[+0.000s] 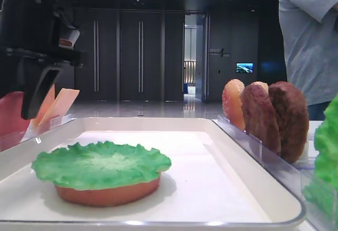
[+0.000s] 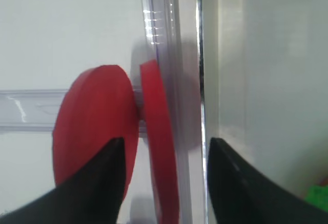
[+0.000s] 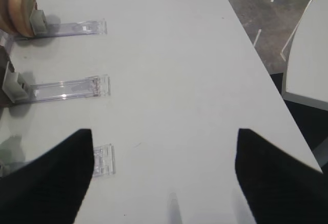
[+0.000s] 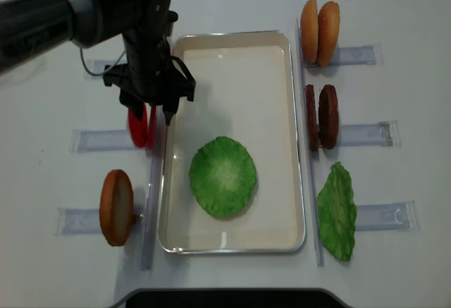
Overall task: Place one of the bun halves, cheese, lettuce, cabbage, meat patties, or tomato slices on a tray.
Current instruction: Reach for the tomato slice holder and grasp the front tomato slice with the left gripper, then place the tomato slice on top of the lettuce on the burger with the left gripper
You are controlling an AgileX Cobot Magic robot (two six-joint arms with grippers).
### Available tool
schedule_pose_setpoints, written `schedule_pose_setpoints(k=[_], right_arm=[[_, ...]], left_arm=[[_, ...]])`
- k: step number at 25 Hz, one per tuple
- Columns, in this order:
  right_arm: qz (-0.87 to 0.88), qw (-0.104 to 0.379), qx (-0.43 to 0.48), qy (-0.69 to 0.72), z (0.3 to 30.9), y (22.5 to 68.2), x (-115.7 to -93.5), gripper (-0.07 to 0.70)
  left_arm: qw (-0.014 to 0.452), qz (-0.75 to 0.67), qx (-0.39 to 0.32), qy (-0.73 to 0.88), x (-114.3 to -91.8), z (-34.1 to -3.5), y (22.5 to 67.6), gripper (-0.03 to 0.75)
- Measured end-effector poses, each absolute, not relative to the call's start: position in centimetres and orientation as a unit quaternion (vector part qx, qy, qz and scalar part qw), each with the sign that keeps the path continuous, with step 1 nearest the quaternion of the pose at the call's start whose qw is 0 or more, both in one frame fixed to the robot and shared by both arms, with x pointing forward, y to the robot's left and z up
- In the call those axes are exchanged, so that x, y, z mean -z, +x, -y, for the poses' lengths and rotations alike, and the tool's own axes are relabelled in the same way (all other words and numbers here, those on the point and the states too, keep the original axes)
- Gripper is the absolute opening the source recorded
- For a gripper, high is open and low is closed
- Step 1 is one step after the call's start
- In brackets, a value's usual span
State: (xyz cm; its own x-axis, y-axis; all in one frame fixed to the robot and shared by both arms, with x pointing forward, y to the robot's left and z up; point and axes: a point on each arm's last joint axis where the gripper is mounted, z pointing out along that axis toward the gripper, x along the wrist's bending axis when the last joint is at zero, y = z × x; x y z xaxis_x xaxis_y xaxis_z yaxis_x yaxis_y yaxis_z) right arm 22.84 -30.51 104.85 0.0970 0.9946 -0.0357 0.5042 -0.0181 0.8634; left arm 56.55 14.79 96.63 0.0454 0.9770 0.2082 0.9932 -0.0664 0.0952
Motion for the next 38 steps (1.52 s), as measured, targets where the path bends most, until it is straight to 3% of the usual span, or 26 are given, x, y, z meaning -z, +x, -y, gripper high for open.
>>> schedule_pose_setpoints(k=[7,9,24,30,38], right_arm=[[-0.589,0.379,-0.323,0.636,30.5,22.8,-104.9,0.539],[-0.589,0.379,-0.323,0.636,30.5,22.8,-104.9,0.539],[-0.589,0.379,-0.323,0.636,30.5,22.8,-104.9,0.539],[-0.589,0.379,-0.323,0.636,30.5,22.8,-104.9,0.539],[-0.589,0.379,-0.323,0.636,30.5,22.8,-104.9,0.539]], left_arm=[[0.048,0.677,0.118,-0.725,-96.5,-15.0,56.6,0.101],[0.050,0.676,0.119,-0.725,-96.5,-15.0,56.6,0.055],[0.072,0.676,0.115,-0.724,-97.1,-15.4,56.1,0.051],[0.009,0.683,0.111,-0.722,-100.9,-15.5,55.0,0.051],[-0.098,0.658,0.017,-0.747,-103.7,-13.8,53.4,0.051]])
